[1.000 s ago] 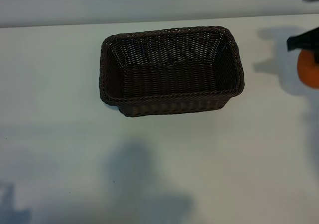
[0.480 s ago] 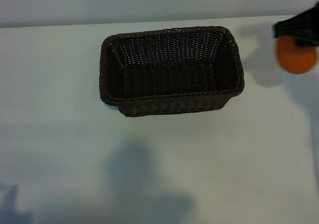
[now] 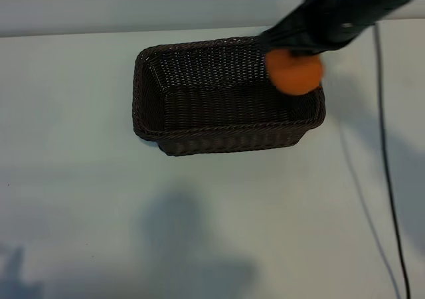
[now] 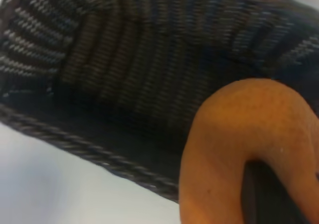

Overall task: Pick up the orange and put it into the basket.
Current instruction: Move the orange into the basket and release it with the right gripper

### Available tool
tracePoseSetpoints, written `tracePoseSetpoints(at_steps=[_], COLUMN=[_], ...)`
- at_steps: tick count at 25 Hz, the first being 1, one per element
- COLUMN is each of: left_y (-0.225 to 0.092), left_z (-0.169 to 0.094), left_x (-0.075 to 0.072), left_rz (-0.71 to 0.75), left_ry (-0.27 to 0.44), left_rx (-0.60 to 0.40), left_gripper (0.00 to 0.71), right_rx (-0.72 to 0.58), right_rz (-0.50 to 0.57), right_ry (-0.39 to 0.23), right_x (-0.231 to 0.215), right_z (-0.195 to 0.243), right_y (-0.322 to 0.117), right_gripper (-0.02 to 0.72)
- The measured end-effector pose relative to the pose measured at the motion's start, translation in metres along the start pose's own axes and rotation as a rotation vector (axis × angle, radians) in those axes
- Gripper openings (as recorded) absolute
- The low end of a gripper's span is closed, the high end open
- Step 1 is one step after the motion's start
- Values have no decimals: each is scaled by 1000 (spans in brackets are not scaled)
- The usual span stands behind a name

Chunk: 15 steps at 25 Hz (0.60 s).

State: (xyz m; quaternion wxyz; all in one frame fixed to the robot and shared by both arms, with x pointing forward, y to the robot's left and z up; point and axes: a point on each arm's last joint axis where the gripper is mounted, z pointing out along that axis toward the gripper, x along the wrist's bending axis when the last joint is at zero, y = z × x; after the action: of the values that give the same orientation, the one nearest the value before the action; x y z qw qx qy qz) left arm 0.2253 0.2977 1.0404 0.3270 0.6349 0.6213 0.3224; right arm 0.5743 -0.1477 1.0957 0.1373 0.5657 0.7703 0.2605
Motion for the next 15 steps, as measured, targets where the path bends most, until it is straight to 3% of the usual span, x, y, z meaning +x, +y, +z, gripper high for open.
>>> tracePoseSetpoints(at_steps=[5, 15], left_y=[0, 0], left_z=[0, 0], left_x=[0, 0], left_rz=[0, -1], left_ry=[0, 0], left_rx=[0, 0], left_gripper=[592, 592], right_rx=[35, 111], right_rz=[-41, -50], right_ry=[26, -6], right_x=[22, 22], right_z=[30, 91], right_y=[12, 22], right_gripper=[93, 93])
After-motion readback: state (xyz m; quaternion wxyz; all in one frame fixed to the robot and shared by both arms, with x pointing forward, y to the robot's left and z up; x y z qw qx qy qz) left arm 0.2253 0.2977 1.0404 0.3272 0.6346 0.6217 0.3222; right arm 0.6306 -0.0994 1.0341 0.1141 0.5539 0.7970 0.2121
